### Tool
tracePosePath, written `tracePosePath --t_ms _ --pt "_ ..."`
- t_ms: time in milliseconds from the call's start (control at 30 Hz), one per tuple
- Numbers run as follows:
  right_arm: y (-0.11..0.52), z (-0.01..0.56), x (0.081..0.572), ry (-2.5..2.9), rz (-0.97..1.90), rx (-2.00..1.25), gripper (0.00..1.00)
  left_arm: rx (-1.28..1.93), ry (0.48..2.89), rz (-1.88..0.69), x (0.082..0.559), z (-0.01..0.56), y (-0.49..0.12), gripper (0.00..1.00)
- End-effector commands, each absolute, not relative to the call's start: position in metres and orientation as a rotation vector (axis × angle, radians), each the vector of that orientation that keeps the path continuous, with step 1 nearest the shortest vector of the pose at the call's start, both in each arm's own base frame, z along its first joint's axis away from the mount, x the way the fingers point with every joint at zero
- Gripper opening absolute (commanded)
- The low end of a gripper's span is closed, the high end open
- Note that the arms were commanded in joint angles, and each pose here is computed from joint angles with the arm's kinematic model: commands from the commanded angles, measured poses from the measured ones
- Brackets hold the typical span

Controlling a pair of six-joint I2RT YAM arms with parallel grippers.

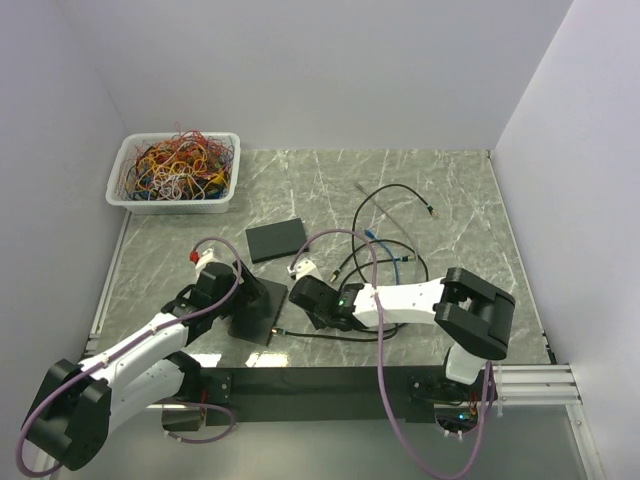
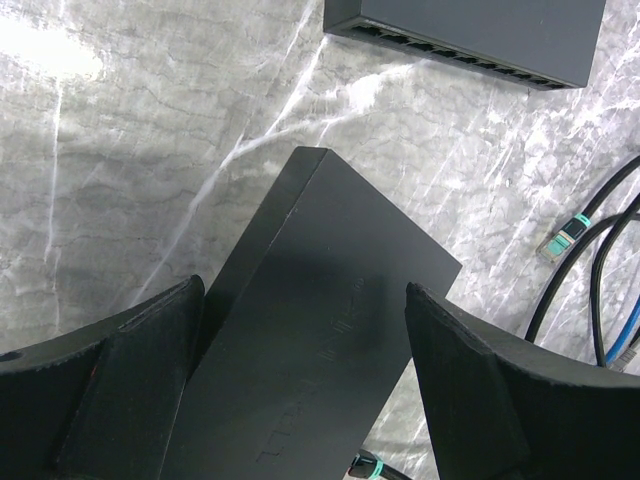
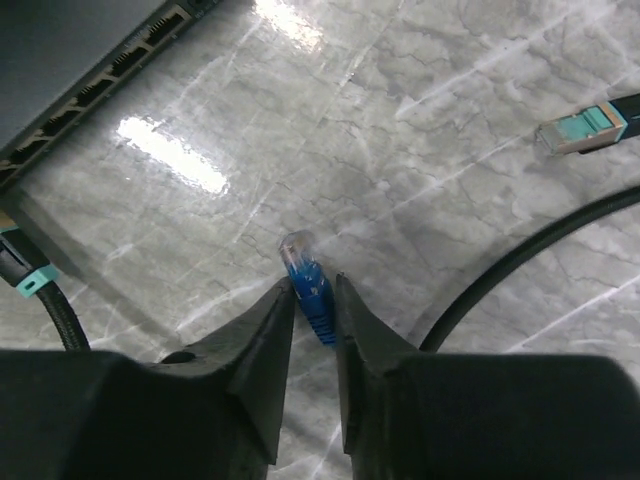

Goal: Insert the plug into the switch port

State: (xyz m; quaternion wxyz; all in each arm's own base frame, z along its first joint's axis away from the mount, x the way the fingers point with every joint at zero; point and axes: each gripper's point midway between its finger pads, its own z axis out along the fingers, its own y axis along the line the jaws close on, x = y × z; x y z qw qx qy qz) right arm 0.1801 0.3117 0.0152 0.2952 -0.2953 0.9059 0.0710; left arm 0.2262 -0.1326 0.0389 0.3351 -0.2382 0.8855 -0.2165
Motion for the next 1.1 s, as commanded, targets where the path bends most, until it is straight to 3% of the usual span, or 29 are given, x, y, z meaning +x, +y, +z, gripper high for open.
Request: tracePosePath --t_ms 0,267,633,900,1067 --pt "0.305 0.004 0.171 2.442 0.213 -0.783 0.28 -0.620 2.319 -0.582 0.225 0.036 -0.135 0.88" --pt "0.315 0.021 0.179 2.394 0.285 -0.759 0.06 -0.569 2.301 -0.571 0.236 0.053 -0.138 0.88" --pt "0.341 0.112 0.216 2.157 0.773 -0.600 0.00 -0.392 2.106 -0.708 0.266 0.136 -0.160 0.84" --pt "0.359 0.173 0.198 1.911 1.142 -0.756 0.00 -0.148 1.834 -1.093 0.259 0.212 -0.207 0.77" --pt "0.370 0.189 0.183 1.843 1.284 -0.817 0.00 -0.057 1.778 -1.234 0.247 0.221 -0.225 0.70"
